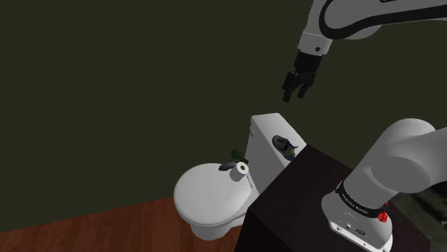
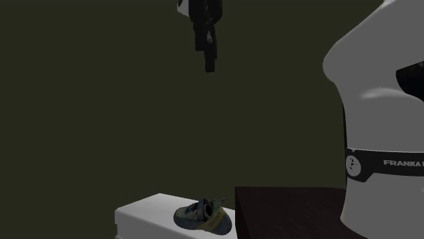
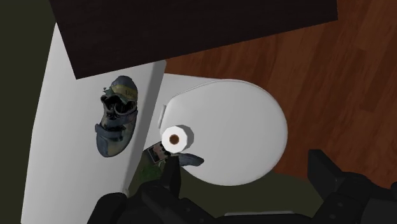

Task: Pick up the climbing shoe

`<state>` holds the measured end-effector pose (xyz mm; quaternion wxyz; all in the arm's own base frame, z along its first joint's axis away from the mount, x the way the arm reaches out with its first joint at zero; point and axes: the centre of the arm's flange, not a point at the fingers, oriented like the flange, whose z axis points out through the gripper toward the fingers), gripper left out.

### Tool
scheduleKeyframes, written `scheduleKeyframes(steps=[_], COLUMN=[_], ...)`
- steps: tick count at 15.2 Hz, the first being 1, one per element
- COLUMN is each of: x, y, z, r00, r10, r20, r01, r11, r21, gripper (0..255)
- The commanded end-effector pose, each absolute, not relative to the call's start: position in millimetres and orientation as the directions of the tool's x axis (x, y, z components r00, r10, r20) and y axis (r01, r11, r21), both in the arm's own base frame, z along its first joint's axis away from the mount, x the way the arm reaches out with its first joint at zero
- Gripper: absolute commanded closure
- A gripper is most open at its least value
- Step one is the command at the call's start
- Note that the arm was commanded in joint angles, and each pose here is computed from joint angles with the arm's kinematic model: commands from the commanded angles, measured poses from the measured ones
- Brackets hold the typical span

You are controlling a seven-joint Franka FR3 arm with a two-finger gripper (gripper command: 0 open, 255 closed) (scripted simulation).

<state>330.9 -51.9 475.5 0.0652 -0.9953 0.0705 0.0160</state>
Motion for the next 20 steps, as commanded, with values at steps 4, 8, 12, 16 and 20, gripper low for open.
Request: scheduleKeyframes(steps=[4, 8, 12, 16, 20], x=[331.9, 333.3, 334.3, 334.6, 334.5], y=[-85.1, -110.7, -136.0, -161.2, -186.2], z=[418.5, 371.9, 325.1, 278.2, 231.2], r00=[0.991, 0.992, 0.991, 0.990, 0.987], r10=[-0.112, -0.092, -0.072, -0.052, -0.032], r20=[-0.067, -0.089, -0.111, -0.133, -0.155], r01=[-0.120, -0.103, -0.087, -0.070, -0.053], r11=[-0.984, -0.986, -0.987, -0.988, -0.989], r21=[-0.129, -0.130, -0.132, -0.134, -0.137], gripper=[0, 0, 0, 0, 0])
